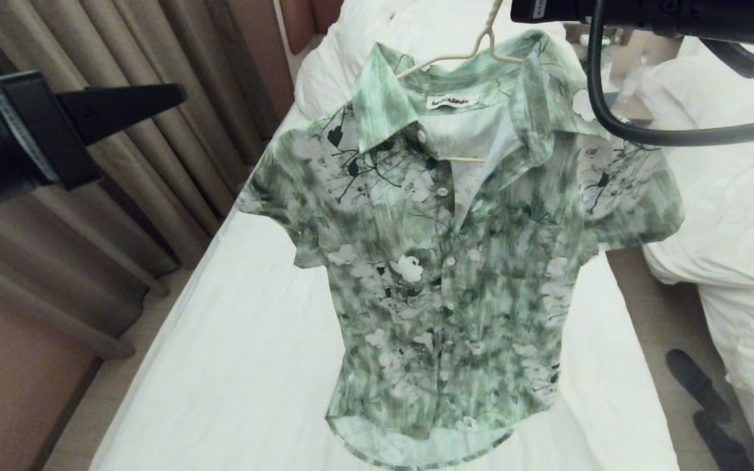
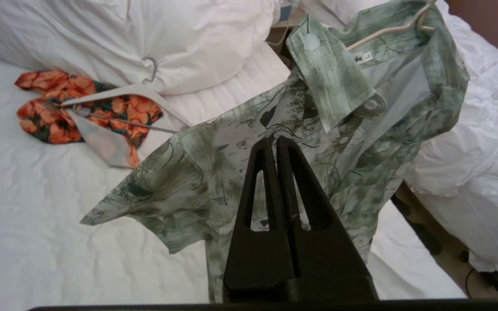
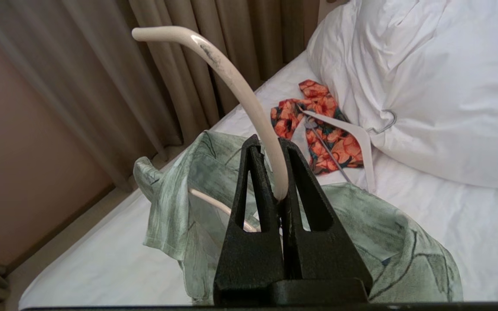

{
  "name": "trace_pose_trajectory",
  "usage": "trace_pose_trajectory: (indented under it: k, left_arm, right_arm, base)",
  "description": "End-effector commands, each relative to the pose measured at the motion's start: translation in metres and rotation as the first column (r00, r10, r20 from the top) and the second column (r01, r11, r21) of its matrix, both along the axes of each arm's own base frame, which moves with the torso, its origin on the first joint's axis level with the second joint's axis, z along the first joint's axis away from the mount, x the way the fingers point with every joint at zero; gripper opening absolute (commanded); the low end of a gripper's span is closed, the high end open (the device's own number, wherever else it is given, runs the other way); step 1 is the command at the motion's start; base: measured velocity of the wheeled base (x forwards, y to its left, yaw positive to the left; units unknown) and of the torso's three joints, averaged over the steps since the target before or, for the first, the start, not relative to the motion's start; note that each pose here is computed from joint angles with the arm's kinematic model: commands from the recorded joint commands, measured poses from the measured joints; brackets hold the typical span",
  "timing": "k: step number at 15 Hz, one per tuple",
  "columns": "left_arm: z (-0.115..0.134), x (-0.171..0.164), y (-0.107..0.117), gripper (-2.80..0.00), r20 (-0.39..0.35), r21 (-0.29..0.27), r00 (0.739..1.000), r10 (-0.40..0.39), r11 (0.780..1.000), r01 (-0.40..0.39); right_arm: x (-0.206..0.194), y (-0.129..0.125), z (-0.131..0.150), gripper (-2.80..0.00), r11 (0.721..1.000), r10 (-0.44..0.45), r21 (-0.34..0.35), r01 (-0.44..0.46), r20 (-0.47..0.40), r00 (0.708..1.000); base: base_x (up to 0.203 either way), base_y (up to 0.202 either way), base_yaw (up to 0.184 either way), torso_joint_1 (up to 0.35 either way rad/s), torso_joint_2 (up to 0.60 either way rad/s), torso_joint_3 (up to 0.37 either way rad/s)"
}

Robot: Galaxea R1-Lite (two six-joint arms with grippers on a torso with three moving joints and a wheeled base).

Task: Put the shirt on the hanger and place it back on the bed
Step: Take the clothes hanger out of the clothes

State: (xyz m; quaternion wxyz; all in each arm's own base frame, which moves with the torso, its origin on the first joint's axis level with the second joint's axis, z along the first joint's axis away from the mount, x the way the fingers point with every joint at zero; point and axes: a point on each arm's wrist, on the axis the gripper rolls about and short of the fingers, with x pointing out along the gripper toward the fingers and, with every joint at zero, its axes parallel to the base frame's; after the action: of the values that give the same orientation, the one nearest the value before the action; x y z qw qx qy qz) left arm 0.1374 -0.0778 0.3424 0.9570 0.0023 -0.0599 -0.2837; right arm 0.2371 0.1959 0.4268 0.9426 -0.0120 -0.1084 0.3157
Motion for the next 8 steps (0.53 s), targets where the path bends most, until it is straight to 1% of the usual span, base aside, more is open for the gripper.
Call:
trace_pose_trajectory:
  k: [1,2,4,6,7,8]
  left_arm:
    - [0.0,0.001,-0.001,-2.8,-0.001,0.001,1.0,0.0,1.0,0.0]
    - [0.0,0.001,0.0,-2.8,0.0,0.001,1.0,0.0,1.0,0.0]
    - [0.0,0.001,0.0,-2.8,0.0,0.001,1.0,0.0,1.0,0.0]
    - [0.0,0.0,0.0,-2.8,0.001,0.0,1.0,0.0,1.0,0.0]
    - [0.0,0.0,0.0,-2.8,0.001,0.0,1.0,0.0,1.0,0.0]
    - [0.0,0.0,0.0,-2.8,0.001,0.0,1.0,0.0,1.0,0.0]
  right_arm:
    - [0.0,0.0,0.0,-2.8,1.0,0.001,-0.001,-0.001,0.0,1.0]
    - [-0.002,-0.001,0.002,-2.8,1.0,0.007,0.003,-0.007,0.005,1.0]
    - [-0.006,-0.003,0.005,-2.8,0.998,0.053,0.025,-0.054,0.004,0.999]
    - [-0.006,-0.005,0.01,-2.8,0.989,0.095,0.118,-0.094,-0.003,0.996]
    - [-0.003,-0.008,0.012,-2.8,0.982,0.106,0.155,-0.106,0.002,0.994]
    - [0.002,-0.012,0.012,-2.8,0.978,0.116,0.178,-0.113,-0.007,0.993]
  base:
    - [0.0,0.0,0.0,0.1,-0.27,-0.128]
    - [0.0,0.0,0.0,0.022,-0.03,-0.022]
    - [0.0,0.0,0.0,0.0,0.0,0.0]
    - [0.0,0.0,0.0,0.0,0.0,0.0]
    - [0.0,0.0,0.0,0.0,0.0,0.0]
    - [0.0,0.0,0.0,0.0,0.0,0.0]
